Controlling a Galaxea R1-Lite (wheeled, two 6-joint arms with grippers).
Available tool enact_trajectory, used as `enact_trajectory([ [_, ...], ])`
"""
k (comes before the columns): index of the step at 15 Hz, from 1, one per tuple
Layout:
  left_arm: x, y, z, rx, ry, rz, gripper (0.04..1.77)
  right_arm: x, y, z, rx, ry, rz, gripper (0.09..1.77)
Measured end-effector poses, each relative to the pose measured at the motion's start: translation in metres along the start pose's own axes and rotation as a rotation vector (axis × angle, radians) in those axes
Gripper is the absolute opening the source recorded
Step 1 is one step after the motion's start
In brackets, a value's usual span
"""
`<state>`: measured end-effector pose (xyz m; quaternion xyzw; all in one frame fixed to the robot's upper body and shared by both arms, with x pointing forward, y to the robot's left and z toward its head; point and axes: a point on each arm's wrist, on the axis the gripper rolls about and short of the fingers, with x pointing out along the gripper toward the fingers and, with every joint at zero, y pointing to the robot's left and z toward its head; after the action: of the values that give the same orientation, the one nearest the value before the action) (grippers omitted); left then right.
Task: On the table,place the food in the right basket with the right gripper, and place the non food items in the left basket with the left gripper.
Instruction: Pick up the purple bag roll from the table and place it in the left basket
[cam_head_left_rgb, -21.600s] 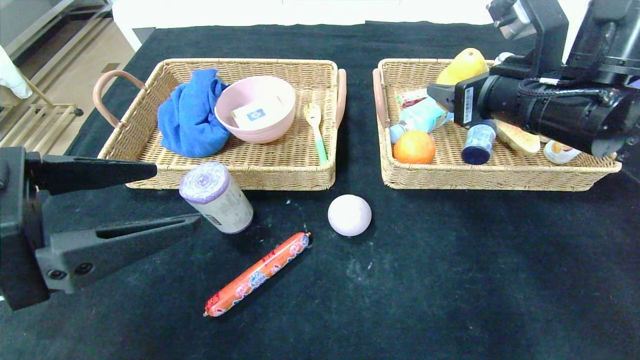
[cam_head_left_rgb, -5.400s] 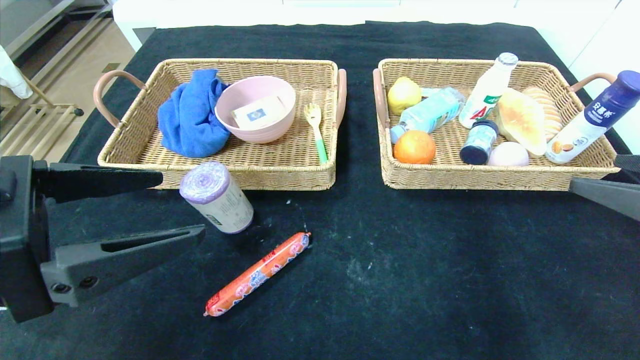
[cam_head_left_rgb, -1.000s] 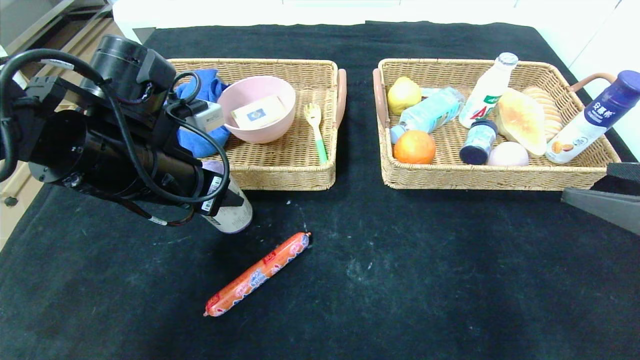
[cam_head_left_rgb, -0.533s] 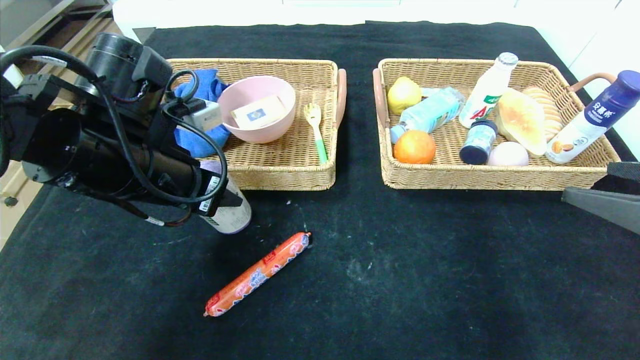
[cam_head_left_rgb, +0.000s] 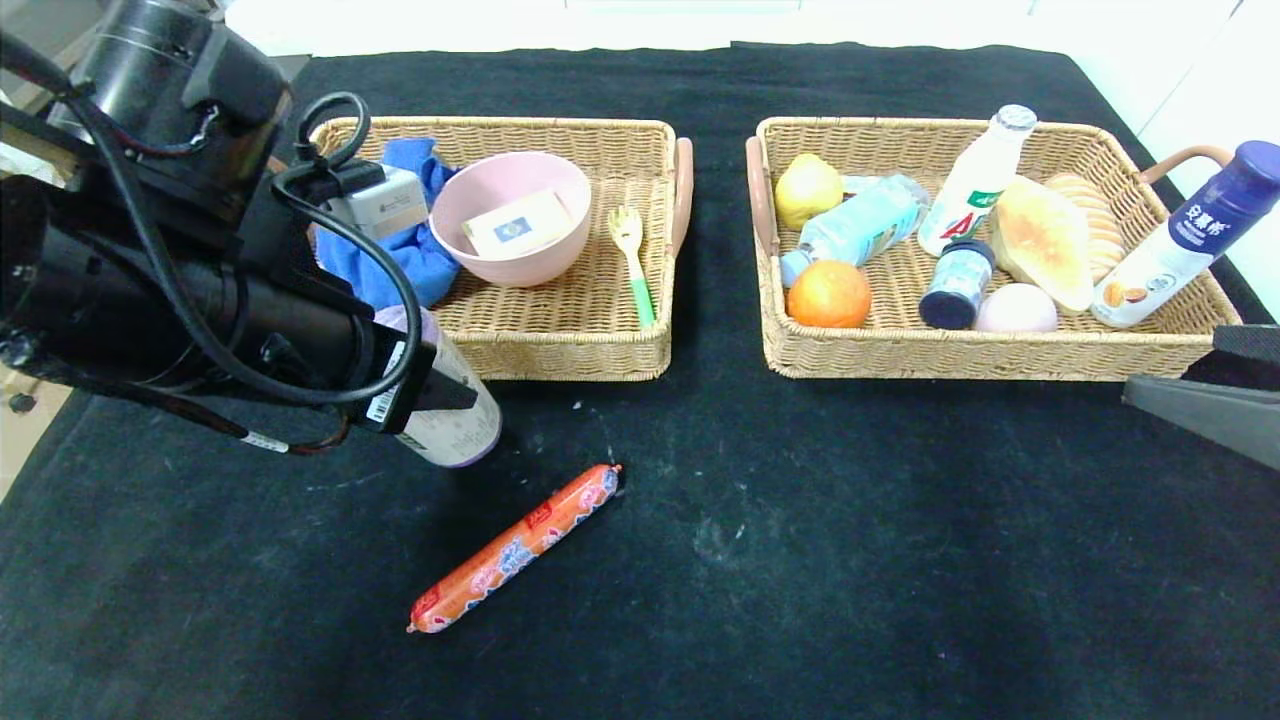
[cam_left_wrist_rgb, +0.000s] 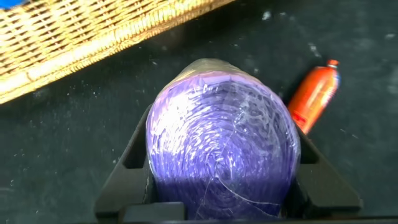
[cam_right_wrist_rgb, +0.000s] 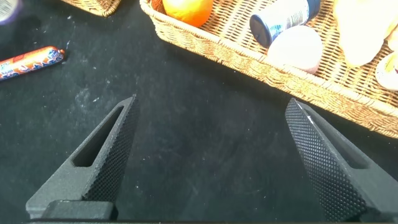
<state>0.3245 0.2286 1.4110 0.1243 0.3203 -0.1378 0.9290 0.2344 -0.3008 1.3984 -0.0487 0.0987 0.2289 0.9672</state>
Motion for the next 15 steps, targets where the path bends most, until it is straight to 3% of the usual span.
enact_trajectory([
  [3,-0.016,-0.002,0.002,0.014,-0.016,-0.012,0.96,0.000,0.000,0.000,-0.001,-0.002,0.000,1.71],
  [15,-0.046,0.004,0.037,-0.005,-0.198,-0.005,0.96,0.000,-0.002,0.002,-0.008,-0.010,-0.016,1.71],
])
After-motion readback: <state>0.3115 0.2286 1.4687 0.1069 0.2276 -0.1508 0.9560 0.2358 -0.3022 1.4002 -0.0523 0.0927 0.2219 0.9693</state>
